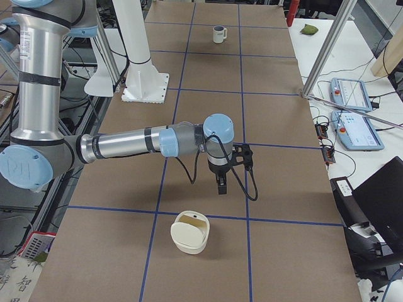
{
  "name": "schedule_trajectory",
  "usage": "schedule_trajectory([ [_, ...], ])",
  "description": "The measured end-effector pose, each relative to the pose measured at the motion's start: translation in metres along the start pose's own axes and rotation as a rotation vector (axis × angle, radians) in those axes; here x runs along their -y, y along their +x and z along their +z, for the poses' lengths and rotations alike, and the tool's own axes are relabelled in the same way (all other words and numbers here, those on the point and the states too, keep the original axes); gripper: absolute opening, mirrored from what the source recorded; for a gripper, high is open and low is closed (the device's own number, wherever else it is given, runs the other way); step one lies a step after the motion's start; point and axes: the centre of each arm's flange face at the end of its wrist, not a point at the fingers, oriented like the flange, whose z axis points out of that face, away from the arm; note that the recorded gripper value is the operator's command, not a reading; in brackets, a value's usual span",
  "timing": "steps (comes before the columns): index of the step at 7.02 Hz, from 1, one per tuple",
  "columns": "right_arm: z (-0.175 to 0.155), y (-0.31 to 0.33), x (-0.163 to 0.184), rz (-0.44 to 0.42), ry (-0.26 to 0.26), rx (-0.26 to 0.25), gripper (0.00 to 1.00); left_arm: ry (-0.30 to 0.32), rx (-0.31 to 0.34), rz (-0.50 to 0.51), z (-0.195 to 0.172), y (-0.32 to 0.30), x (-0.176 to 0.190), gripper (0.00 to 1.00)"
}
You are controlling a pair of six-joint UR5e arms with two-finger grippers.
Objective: Left arm hands cup to right arm to dump lemon
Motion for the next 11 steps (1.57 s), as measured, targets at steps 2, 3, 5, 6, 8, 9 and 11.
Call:
schedule_trajectory([
  [2, 0.002, 0.001, -0.001, 0.004, -0.005, 0.0, 1.0, -0.013, 0.001, -0.019, 0.007, -0.007, -0.003, 1.0],
  [3, 0.003, 0.002, -0.001, 0.005, -0.007, -0.001, 1.0, -0.021, 0.002, -0.027, 0.011, -0.011, -0.004, 1.0],
  [5, 0.005, 0.003, -0.001, 0.007, -0.01, 0.001, 1.0, -0.04, -0.01, -0.026, 0.019, -0.007, -0.006, 1.0],
  [6, 0.005, 0.002, -0.001, 0.007, -0.01, 0.006, 1.0, -0.056, -0.034, -0.033, 0.025, 0.002, -0.006, 1.0],
  [8, 0.005, 0.001, -0.001, 0.006, -0.011, 0.017, 1.0, -0.108, -0.065, -0.051, 0.047, 0.031, -0.008, 1.0],
  [9, 0.006, 0.0, -0.001, 0.005, -0.011, 0.019, 1.0, -0.149, -0.067, -0.061, 0.069, 0.054, -0.011, 0.99],
  [11, 0.008, -0.002, 0.0, -0.003, -0.014, 0.02, 1.0, -0.192, -0.062, -0.071, 0.1, 0.07, -0.017, 0.99],
])
